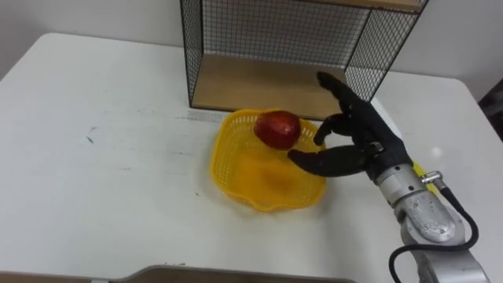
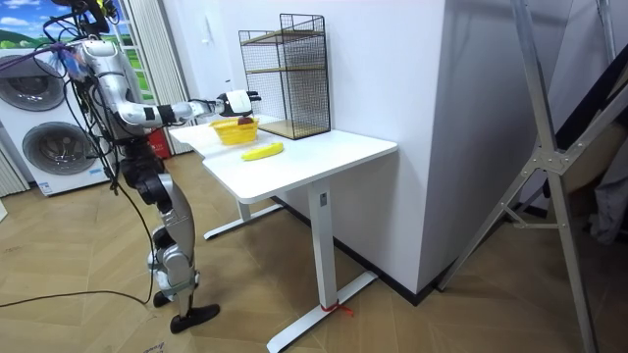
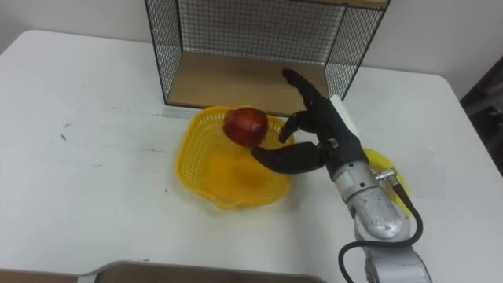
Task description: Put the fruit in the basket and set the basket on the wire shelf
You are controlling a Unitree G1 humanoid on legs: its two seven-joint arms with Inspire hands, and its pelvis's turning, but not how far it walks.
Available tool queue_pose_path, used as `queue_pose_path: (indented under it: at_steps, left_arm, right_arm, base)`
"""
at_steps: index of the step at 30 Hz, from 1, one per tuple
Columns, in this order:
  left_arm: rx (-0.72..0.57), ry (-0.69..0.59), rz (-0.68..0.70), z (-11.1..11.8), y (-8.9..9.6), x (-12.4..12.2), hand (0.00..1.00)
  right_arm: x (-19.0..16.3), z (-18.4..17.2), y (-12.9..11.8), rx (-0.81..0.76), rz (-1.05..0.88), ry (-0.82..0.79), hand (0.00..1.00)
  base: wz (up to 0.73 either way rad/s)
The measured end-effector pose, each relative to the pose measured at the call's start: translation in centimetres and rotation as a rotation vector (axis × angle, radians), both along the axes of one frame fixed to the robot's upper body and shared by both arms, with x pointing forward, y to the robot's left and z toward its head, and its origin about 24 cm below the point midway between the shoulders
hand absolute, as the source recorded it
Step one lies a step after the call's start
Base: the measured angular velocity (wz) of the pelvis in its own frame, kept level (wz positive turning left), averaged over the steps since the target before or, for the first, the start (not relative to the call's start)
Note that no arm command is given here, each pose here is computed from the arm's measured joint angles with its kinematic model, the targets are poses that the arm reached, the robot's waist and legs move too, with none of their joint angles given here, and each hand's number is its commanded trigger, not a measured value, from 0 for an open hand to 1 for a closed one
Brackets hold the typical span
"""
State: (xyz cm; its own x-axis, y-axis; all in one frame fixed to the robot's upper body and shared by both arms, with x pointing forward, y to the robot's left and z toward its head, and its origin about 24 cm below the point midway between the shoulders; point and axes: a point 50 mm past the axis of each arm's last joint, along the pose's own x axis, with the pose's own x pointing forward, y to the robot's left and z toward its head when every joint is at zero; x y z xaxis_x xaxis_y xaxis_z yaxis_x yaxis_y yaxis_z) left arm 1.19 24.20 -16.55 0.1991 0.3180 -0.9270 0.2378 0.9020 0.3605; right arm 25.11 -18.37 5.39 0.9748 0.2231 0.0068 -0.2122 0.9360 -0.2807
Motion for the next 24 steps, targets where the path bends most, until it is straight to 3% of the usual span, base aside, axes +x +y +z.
queue_pose_path:
  at_steps: [24]
  left_arm:
    - [-0.001, 0.006, -0.005, -0.02, -0.05, -0.16, 0.0]
  right_arm:
    - [0.1, 0.33, -0.35, -0.009, -0.028, -0.005, 0.0]
  base:
    - [0.0]
